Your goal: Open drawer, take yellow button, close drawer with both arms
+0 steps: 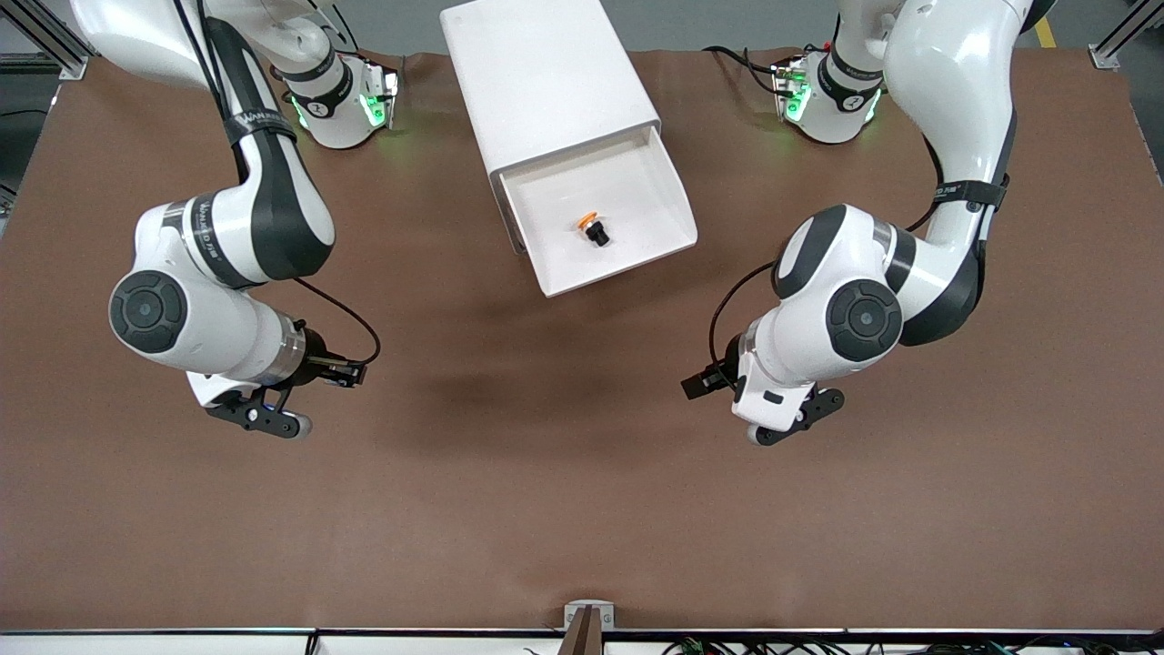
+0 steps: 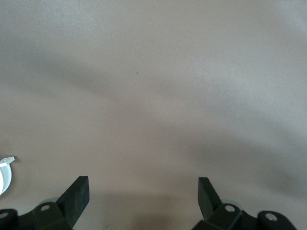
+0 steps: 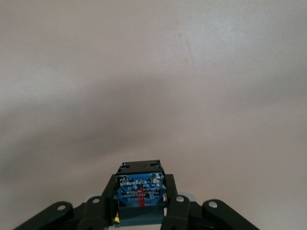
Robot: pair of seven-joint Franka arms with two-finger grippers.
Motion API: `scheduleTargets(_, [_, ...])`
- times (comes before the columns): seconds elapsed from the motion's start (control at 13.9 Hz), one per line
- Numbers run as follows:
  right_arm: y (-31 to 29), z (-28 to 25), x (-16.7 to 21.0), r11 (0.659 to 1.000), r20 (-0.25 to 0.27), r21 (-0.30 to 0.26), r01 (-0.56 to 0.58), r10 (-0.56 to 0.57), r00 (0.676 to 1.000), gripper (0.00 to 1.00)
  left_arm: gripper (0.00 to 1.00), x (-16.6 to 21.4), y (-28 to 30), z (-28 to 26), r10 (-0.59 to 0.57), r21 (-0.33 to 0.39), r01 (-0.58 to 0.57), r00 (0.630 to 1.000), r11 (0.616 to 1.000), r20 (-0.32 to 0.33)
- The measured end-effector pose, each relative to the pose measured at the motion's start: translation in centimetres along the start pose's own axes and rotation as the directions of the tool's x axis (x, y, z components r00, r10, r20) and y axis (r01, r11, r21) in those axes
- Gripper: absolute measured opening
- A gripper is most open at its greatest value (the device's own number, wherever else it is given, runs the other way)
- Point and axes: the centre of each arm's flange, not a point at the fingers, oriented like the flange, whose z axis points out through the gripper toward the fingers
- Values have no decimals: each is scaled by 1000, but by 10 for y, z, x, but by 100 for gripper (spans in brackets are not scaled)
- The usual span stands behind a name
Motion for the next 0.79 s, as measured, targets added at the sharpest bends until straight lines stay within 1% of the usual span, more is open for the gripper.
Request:
scheduleTargets(0.22, [2,4,0,1000,7,-3,2,-2,1000,41,100,0,0,1,0,1,0,1000,1000,1])
scheduleTargets(0.79, [3,7,1,1000,2,-1,15,-15,1000,41,100,-1,0,-1,2,0,-2,1000,1000,-1])
